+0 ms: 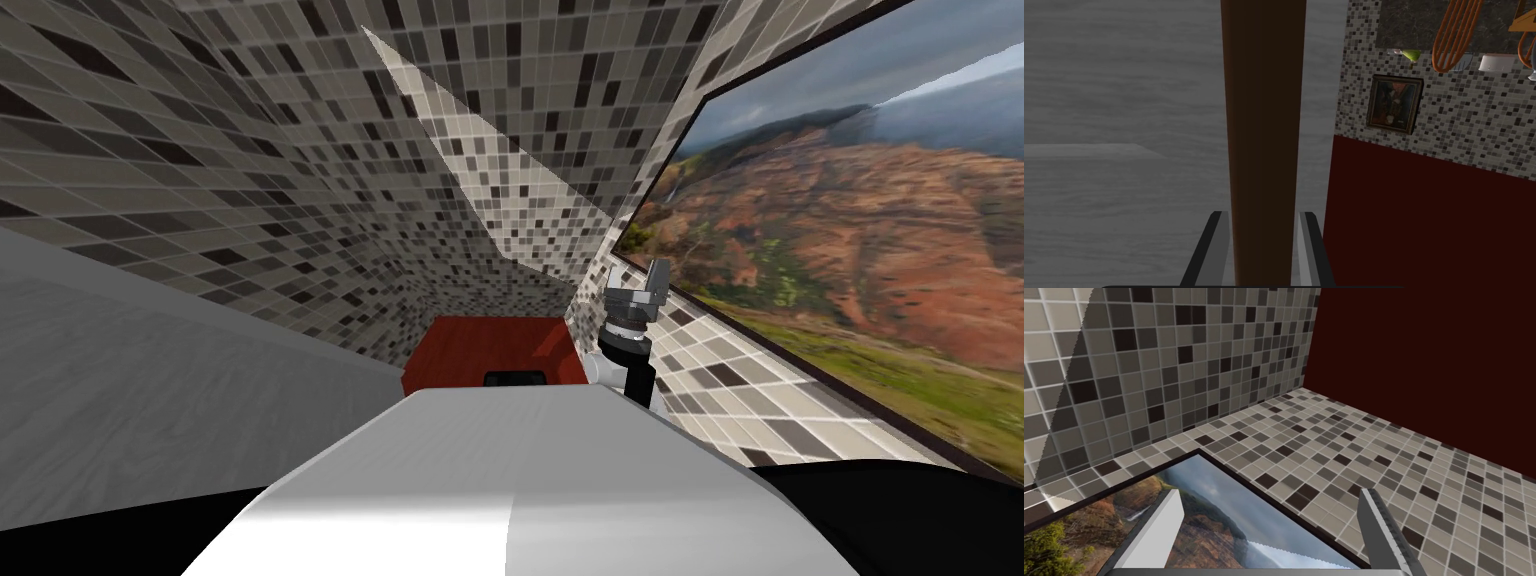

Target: Push the door open

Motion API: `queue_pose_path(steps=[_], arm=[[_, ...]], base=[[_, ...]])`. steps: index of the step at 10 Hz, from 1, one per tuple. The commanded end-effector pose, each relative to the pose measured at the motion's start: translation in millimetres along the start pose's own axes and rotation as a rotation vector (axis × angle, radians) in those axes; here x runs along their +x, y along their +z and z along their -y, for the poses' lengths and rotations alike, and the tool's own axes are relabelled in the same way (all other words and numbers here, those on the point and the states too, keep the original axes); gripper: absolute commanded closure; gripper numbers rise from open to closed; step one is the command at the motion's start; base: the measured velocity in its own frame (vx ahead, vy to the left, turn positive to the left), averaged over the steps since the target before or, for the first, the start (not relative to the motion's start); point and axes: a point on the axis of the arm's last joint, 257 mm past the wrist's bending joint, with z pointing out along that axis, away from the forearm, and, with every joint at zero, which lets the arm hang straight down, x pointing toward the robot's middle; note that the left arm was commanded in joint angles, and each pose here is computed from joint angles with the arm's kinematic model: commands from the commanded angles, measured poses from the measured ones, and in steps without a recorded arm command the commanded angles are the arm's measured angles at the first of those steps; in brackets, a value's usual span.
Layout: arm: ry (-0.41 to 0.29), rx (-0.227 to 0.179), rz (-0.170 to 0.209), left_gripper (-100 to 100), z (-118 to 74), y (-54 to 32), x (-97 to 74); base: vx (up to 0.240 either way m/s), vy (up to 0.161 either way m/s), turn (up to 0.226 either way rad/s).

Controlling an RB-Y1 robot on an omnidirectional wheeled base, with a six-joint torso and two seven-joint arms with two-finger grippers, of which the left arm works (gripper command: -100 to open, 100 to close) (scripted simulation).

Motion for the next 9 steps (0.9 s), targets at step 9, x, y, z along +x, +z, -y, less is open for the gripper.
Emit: queue_pose_path(steps=[9], arm=[[-0.001,-0.150,-0.003,100,-32.9,-10.0,0.4]], base=[[0.166,-0.052,0.021]])
